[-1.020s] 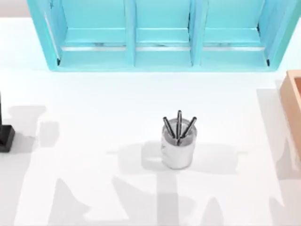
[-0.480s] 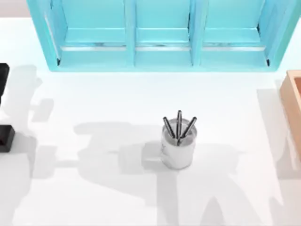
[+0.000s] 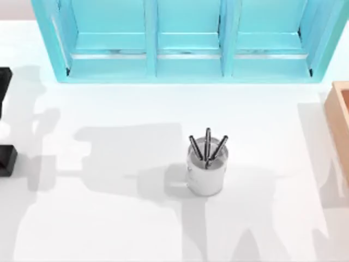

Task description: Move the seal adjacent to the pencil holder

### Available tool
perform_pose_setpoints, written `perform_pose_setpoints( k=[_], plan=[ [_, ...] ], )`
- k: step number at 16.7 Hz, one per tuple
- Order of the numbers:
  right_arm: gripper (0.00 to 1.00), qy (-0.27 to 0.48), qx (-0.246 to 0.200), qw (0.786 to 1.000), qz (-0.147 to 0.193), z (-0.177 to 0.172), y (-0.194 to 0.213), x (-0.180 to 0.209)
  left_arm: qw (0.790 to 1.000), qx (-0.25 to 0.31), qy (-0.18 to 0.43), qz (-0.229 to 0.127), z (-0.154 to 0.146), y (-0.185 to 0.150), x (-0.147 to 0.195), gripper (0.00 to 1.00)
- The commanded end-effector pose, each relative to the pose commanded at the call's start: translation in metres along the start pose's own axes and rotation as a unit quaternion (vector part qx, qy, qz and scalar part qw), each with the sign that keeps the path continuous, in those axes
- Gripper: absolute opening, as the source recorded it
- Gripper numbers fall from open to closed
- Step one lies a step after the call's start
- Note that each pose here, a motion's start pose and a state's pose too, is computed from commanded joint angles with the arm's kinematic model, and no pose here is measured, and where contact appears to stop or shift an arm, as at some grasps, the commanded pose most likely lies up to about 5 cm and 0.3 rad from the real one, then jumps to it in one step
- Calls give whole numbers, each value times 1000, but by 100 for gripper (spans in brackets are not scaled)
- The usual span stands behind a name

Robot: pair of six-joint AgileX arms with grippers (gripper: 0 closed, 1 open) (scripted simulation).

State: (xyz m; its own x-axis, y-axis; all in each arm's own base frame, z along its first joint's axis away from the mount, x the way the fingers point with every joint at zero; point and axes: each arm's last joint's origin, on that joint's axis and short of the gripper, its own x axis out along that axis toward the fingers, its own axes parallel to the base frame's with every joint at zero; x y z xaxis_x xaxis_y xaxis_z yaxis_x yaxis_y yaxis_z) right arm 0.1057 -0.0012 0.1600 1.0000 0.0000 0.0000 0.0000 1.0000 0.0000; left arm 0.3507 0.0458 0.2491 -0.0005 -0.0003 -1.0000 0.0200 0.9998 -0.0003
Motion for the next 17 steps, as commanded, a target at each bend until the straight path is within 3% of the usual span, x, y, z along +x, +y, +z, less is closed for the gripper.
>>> perform_pose_setpoints(
  k=[5,13,17],
  plan=[
    [100,0,0,1000,0,0,0,0,1000,0,3,0,1,-1,12,100],
    [100,0,0,1000,0,0,0,0,1000,0,-1,0,1,0,97,100],
    [100,0,0,1000,0,0,0,0,1000,0,0,0,0,0,100,100]
  ],
)
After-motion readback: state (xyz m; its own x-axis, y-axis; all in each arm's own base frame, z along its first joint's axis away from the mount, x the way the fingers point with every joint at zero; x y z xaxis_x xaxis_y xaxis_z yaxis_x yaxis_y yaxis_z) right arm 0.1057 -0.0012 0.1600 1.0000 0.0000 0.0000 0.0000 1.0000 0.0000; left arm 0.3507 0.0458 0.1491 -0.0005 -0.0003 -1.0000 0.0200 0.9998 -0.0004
